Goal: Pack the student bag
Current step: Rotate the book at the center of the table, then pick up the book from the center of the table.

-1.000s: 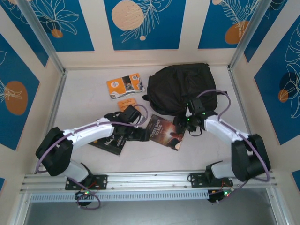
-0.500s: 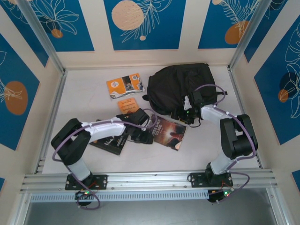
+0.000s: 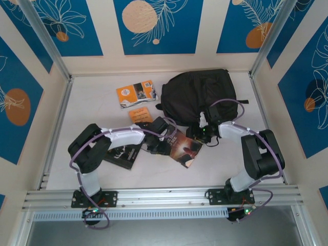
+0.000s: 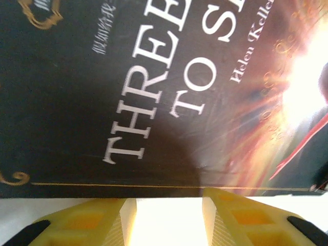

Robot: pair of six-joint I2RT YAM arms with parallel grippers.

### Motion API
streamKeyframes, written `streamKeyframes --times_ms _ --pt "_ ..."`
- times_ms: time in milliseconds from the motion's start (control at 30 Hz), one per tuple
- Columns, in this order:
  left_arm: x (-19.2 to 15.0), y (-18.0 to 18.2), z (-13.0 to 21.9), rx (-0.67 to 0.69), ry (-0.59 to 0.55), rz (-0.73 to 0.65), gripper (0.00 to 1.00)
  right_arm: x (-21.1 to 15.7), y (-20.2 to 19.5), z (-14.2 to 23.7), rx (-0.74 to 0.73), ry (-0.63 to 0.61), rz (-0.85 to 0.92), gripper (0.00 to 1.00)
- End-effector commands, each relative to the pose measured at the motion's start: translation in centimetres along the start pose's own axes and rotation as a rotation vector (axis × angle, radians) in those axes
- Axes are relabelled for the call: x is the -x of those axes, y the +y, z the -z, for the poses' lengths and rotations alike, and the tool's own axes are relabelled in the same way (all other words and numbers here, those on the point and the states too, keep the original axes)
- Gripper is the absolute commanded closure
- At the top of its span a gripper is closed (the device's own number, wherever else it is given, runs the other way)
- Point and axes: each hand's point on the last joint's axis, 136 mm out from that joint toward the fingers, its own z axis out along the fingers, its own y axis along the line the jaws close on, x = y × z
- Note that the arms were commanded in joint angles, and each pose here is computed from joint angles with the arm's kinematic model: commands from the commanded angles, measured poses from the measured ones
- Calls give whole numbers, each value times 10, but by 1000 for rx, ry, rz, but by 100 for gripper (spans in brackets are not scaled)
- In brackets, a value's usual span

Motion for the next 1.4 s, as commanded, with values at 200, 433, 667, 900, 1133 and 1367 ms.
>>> streamKeyframes --times_ms 200,433,667,900,1133,1367 --pt "37 15 14 45 -100 -3 59 -76 57 4 236 163 39 44" --pt "28 17 21 25 -103 7 58 -53 27 0 76 94 -13 49" --pt "14 17 18 -18 -81 25 58 -32 28 -18 79 143 -44 55" --pt "12 14 5 -59 -63 37 59 -44 71 -20 302 302 -34 57" --pt "12 12 11 -59 -71 28 59 -45 81 -2 384 295 -61 70" --pt "10 7 23 -76 -85 29 59 -50 87 0 419 311 -73 86"
